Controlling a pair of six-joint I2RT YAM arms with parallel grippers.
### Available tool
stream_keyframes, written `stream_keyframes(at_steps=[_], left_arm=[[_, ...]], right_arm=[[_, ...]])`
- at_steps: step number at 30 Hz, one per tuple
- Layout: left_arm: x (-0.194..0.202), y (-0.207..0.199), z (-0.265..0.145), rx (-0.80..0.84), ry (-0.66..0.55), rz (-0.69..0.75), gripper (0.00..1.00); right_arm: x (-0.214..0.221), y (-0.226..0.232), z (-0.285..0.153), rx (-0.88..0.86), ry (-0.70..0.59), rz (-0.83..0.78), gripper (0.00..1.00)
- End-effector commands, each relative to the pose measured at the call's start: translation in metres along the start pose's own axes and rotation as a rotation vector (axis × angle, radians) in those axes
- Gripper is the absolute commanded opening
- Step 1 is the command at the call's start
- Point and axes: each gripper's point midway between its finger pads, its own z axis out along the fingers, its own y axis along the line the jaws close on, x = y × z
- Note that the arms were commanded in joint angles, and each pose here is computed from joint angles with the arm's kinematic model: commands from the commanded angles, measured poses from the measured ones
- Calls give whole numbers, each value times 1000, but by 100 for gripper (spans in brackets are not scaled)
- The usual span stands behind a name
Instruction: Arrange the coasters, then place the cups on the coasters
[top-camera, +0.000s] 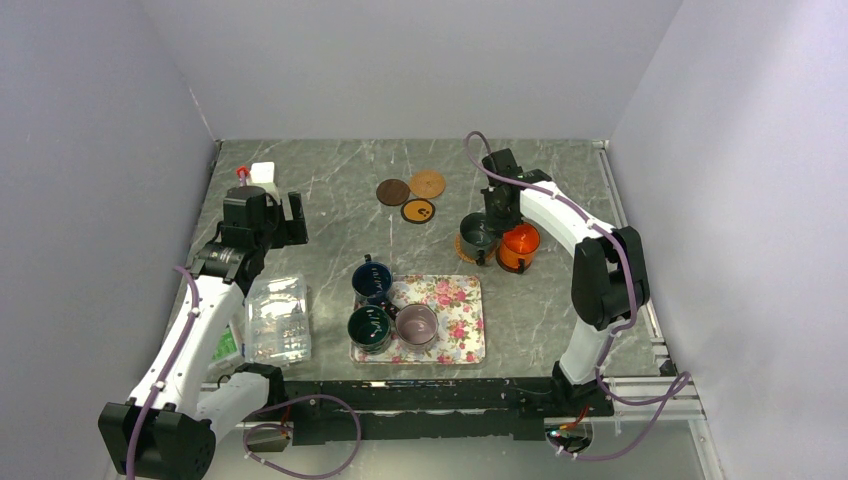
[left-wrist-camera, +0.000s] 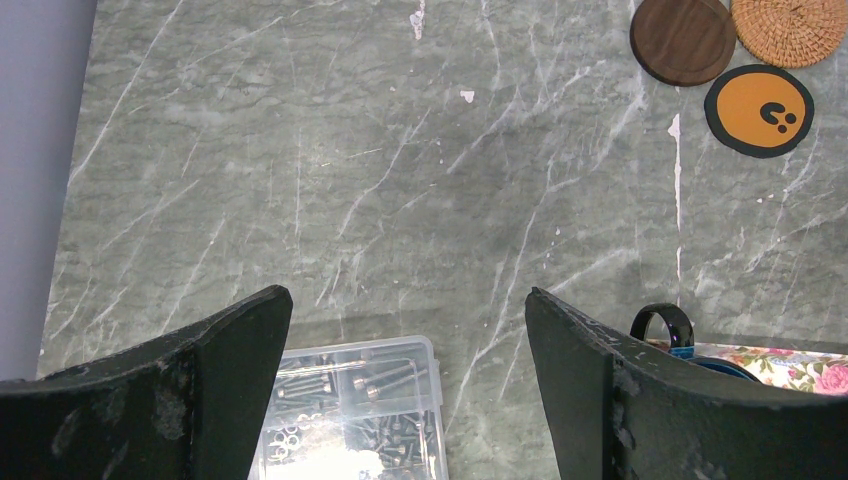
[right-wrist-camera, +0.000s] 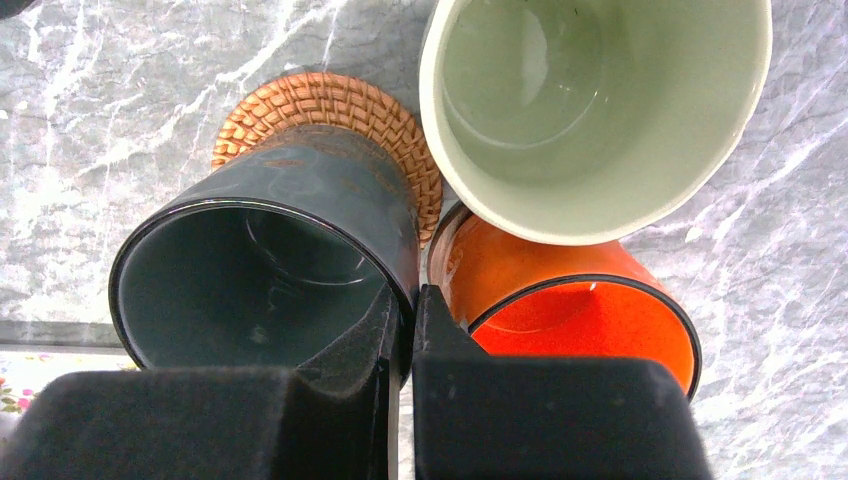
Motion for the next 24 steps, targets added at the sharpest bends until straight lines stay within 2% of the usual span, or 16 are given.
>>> stream_keyframes(at_steps=[1, 4, 16, 24], left_arm=[[-6, -2, -2, 6, -16, 5, 94], [-6, -2, -2, 7, -17, 4, 94], [-7, -1, -3, 5, -19, 3, 94], [-7, -1, -2, 1, -18, 4, 94]], right_arm=[[-6, -1, -2, 2, -25, 33, 0], [-5, -1, -2, 9, -17, 32, 0], [-14, 2, -12, -10, -41, 30, 25], [-27, 4, -31, -38, -98, 40, 33]])
